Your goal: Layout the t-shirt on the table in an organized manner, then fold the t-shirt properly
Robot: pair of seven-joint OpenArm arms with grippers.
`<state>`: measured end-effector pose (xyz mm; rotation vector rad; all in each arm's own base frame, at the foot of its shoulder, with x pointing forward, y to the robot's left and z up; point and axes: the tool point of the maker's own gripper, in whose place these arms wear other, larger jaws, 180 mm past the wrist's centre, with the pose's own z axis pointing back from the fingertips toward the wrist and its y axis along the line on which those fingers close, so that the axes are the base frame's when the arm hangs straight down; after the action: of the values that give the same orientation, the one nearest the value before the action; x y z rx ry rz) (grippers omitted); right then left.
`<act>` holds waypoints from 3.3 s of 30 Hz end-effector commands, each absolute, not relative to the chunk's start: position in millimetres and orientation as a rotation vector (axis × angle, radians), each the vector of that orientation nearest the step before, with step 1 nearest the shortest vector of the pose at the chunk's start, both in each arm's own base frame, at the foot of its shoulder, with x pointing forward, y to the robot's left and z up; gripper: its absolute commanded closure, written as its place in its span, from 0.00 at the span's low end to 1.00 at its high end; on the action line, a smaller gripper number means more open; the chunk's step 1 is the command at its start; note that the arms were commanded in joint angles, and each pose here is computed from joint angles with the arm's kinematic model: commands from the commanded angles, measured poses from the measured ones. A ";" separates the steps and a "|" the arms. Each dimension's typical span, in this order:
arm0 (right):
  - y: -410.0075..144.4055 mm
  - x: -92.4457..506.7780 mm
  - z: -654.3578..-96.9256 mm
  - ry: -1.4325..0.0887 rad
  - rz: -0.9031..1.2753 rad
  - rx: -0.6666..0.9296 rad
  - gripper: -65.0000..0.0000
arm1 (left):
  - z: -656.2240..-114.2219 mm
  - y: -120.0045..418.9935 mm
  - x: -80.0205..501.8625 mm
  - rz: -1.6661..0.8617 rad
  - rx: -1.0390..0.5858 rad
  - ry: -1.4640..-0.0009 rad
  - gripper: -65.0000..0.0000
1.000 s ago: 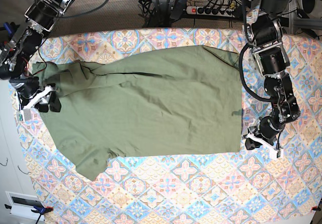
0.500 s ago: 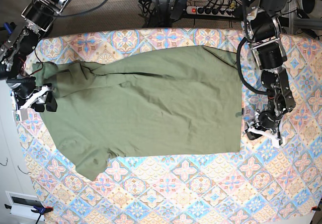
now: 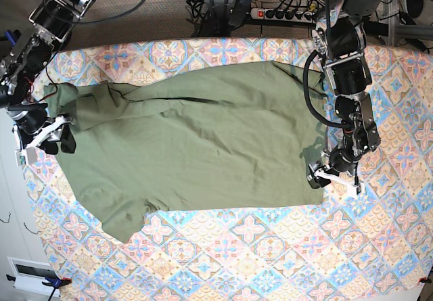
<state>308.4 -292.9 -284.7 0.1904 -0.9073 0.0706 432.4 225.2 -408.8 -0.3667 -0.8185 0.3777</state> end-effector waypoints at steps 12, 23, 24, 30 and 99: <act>-291.6 302.1 -271.1 -0.952 0.100 0.222 0.53 | -371.3 214.3 444.7 0.342 -0.392 -0.927 0.40; -284.4 258.5 -277.1 -0.904 0.133 0.222 0.53 | -331.9 225.9 320.3 0.105 -0.243 -0.935 0.40; -286.4 256.4 -277.5 -0.901 0.128 0.217 0.53 | -329.1 227.5 304.4 0.104 -0.241 -0.936 0.40; -287.2 255.1 -277.9 -0.899 0.127 0.214 0.53 | -328.9 231.6 228.4 0.121 -0.240 -0.871 0.40; -281.0 244.4 -282.8 -0.884 0.118 0.263 0.53 | -430.6 231.0 160.1 -0.146 -0.133 -0.445 1.00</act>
<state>237.7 -278.5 -297.5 0.2737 -0.8358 0.0946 166.3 217.3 -429.0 -0.1869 -0.4805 -0.1363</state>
